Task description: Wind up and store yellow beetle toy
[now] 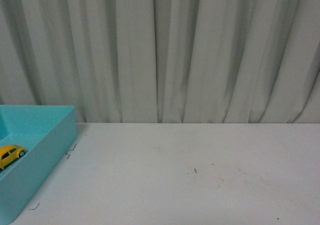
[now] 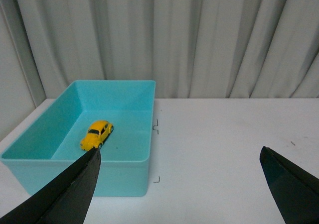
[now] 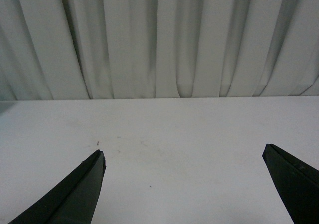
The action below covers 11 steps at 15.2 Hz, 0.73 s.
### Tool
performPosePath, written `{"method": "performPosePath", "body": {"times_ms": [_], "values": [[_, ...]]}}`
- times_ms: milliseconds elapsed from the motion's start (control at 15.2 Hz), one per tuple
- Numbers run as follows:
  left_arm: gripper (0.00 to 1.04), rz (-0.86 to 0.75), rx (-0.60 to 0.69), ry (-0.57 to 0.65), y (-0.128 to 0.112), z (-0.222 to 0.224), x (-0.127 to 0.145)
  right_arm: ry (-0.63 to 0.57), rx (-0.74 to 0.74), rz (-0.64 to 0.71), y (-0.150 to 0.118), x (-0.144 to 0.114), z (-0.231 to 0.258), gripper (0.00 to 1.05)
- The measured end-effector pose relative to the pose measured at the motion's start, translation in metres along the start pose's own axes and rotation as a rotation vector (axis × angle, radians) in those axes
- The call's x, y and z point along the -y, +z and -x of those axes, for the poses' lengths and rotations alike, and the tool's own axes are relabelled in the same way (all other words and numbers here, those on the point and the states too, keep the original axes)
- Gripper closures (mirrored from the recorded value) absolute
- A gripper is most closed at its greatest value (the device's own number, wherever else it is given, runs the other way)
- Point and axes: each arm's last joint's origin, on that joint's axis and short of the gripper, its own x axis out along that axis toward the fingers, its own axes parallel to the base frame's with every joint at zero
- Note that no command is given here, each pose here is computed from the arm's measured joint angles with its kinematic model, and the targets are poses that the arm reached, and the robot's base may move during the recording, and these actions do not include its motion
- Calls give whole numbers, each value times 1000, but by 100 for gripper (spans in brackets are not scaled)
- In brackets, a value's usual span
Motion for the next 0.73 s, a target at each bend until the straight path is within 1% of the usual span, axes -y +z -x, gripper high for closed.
{"method": "performPosePath", "body": {"times_ms": [725], "values": [[7, 0, -2, 0, 0, 0, 0, 0, -3, 0, 0, 0, 0, 7]]}}
